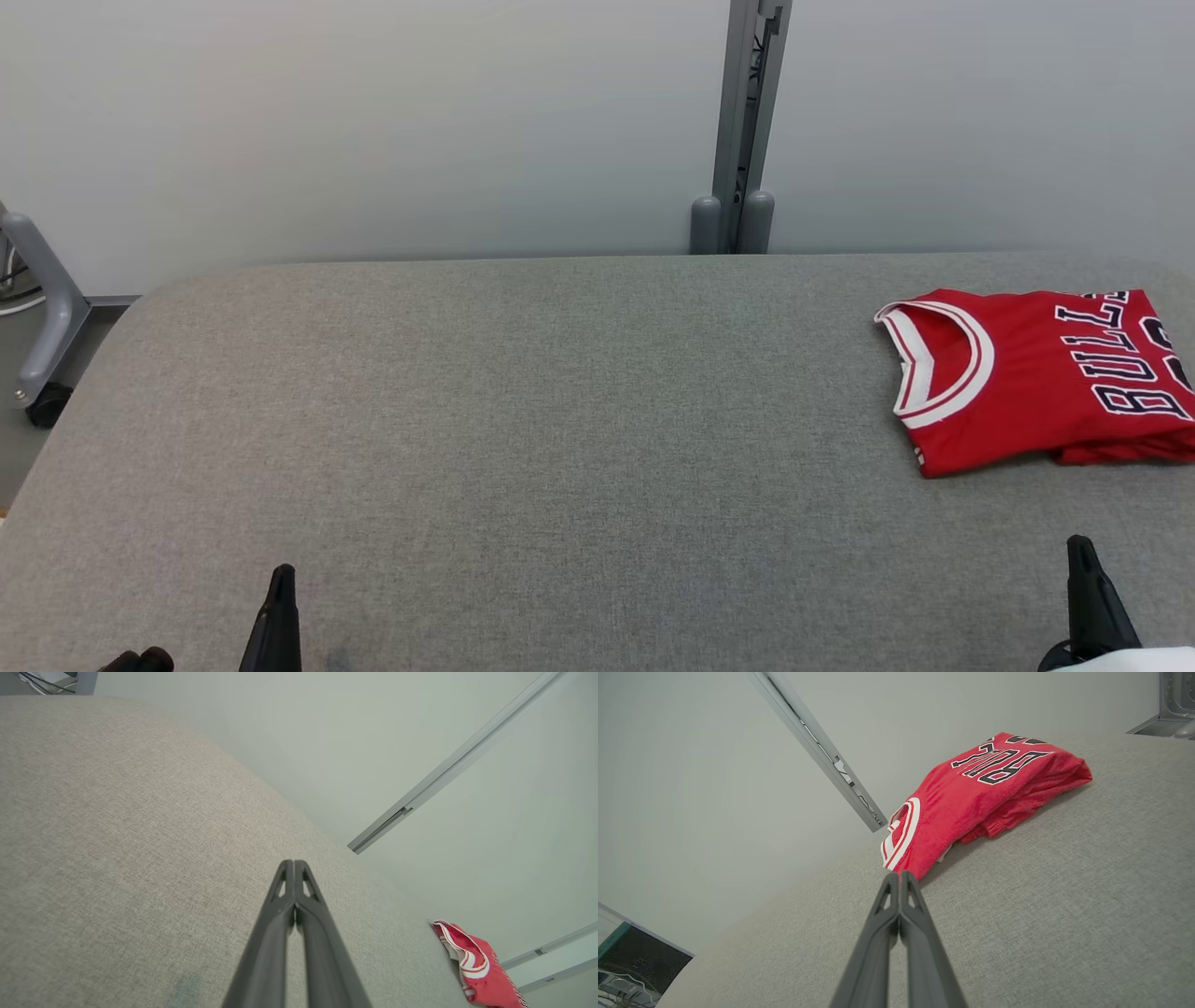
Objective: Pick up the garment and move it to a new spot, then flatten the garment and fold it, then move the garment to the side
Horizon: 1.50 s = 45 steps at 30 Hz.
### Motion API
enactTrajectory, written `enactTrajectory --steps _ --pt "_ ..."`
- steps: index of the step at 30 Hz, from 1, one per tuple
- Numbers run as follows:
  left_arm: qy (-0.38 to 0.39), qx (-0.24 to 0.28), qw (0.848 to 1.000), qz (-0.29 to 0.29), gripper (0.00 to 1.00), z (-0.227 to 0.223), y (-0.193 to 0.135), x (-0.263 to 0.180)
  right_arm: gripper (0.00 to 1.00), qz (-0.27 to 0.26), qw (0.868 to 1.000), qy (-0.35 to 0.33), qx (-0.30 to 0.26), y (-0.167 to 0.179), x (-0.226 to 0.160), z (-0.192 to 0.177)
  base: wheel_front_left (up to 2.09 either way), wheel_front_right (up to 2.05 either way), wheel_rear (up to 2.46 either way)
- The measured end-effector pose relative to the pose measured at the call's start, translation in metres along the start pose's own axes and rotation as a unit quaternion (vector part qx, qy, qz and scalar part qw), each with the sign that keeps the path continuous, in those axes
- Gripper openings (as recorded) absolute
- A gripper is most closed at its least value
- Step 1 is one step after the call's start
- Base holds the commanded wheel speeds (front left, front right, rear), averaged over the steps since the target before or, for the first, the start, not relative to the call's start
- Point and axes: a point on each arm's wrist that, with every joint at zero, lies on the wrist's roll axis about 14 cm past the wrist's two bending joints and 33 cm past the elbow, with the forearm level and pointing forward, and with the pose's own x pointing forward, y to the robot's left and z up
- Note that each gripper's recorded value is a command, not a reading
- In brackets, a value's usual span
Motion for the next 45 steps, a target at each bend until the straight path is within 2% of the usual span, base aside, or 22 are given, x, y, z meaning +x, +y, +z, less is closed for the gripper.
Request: enactTrajectory --steps 19,45 --pt "0.001 -0.115 0.993 -0.012 0.00 0.009 -0.011 0.017 0.00 0.002 0.991 0.004 0.135 0.006 0.013 0.004 0.00 0.00 0.00" --pt "0.006 -0.237 0.971 -0.036 0.00 0.020 -0.027 0.036 0.00 0.015 0.960 0.012 0.278 0.016 0.026 0.008 0.00 0.00 0.00"
